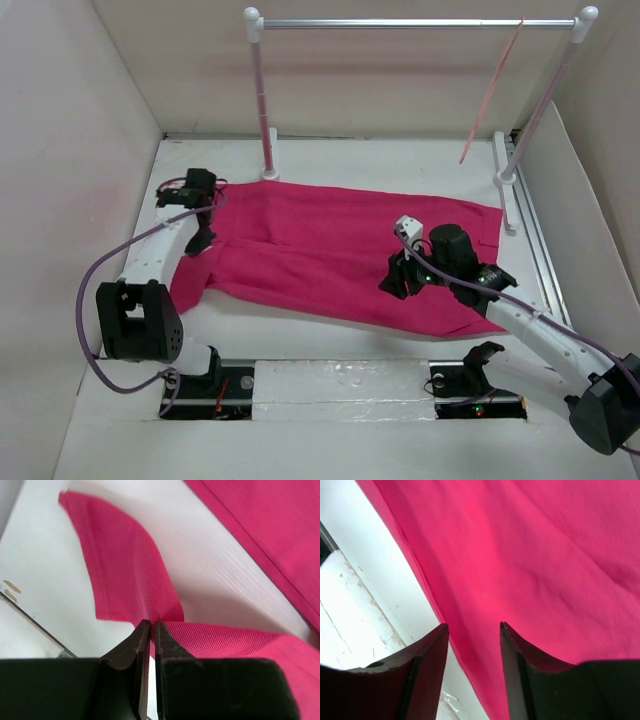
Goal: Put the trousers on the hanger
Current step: Fold the trousers
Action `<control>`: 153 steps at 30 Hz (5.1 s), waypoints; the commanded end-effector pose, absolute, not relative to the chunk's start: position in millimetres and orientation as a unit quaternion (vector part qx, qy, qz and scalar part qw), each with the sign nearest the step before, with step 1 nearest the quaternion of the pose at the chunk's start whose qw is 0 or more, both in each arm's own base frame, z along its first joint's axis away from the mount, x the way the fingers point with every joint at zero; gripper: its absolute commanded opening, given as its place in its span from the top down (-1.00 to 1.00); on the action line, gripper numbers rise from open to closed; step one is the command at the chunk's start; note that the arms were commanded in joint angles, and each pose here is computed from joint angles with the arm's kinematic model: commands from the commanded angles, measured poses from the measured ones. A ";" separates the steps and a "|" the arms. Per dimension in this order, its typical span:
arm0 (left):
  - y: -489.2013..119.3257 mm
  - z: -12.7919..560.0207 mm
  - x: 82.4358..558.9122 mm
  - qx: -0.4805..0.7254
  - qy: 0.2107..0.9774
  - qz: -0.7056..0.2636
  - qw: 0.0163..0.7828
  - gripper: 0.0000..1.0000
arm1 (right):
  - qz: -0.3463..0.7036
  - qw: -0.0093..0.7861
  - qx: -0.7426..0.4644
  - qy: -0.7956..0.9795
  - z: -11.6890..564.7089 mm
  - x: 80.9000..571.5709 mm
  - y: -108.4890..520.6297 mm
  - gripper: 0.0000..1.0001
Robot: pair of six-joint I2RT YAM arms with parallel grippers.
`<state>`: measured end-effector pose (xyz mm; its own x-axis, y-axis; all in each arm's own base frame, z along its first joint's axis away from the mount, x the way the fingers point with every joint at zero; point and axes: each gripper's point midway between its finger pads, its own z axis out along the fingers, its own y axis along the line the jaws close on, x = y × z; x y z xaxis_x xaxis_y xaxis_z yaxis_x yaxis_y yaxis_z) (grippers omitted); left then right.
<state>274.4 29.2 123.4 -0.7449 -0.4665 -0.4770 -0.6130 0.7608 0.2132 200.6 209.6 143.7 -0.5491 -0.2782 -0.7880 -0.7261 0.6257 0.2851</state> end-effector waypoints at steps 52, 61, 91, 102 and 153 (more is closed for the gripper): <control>-260.9 161.6 194.3 0.046 0.921 -0.199 0.330 0.33 | 0.094 0.309 0.348 0.880 38.5 262.7 -109.5 1.00; -221.6 149.6 212.1 -0.006 0.932 -0.161 0.325 0.14 | -0.065 0.387 0.328 0.859 141.8 288.0 -198.0 0.49; -54.3 498.5 230.9 -0.203 0.735 -0.191 0.619 0.68 | 0.434 0.280 -0.478 0.710 131.4 97.2 547.3 -0.20; -58.5 499.9 229.1 -0.185 0.738 -0.196 0.618 0.62 | 0.484 0.187 -0.373 0.769 75.5 86.8 602.1 -0.43; -6.6 415.8 214.9 -0.247 0.754 -0.056 0.606 0.62 | 0.555 0.278 -0.157 0.768 164.6 229.3 652.2 1.00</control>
<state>216.6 -20.5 426.0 -0.1691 -0.4472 -0.8783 -0.2310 0.8843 -0.4058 194.5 645.4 118.4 -0.8463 0.0143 -0.5325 -0.4840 0.3969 0.7799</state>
